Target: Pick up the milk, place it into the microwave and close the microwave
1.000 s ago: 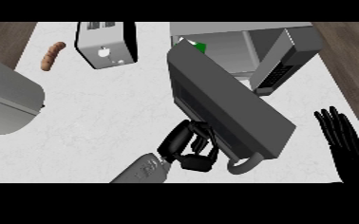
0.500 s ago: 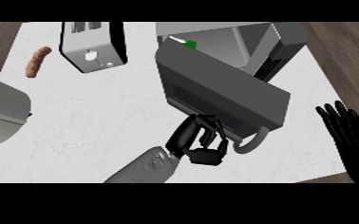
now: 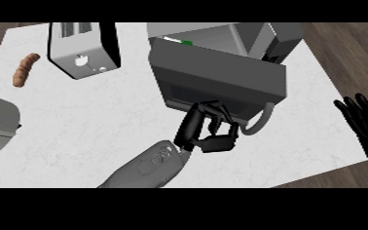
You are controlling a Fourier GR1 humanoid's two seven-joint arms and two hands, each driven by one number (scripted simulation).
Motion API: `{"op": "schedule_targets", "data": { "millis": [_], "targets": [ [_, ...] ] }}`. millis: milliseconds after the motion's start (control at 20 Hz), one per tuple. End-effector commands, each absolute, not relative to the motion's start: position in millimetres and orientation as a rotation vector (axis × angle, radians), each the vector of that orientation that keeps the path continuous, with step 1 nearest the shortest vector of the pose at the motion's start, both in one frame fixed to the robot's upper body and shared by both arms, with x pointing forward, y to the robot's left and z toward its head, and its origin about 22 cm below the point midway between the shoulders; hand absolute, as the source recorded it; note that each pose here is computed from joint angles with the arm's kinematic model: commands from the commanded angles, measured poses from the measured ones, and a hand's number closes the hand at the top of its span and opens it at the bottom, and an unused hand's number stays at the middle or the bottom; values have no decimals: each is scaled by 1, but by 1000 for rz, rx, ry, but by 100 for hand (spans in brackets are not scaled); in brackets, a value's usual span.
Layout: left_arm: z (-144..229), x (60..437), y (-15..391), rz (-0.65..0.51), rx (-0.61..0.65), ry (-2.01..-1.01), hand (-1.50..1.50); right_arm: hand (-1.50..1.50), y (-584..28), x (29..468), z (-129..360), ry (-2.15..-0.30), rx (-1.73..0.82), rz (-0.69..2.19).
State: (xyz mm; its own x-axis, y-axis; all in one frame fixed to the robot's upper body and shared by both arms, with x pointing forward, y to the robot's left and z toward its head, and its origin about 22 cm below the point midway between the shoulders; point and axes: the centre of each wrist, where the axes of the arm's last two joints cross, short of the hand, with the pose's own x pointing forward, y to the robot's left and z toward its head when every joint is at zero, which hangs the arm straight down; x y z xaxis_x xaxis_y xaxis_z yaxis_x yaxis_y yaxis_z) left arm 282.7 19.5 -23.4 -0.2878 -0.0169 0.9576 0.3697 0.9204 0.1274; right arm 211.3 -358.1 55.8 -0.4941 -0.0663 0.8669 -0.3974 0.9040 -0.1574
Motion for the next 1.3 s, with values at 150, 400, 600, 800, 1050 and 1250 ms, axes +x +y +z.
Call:
{"op": "schedule_targets", "data": {
  "millis": [150,400,600,800,1050,1250],
  "targets": [
    [2,308,11,-264,-164,-1832,-150,-150,-367,223,82,-2113,339,442],
    [9,321,12,-202,-81,-1787,-150,150,-394,232,147,-2227,-17,694],
    [28,333,9,-96,-85,-1807,-150,150,-390,237,158,-2250,-83,746],
    [34,337,9,-41,-82,-1813,-150,150,-391,242,168,-2265,-140,771],
    [31,337,9,-26,-77,-1806,-150,150,-389,248,176,-2280,-161,798],
    [29,338,10,-4,-75,-1795,-150,150,-391,251,181,-2292,-184,792]
  ]
}}
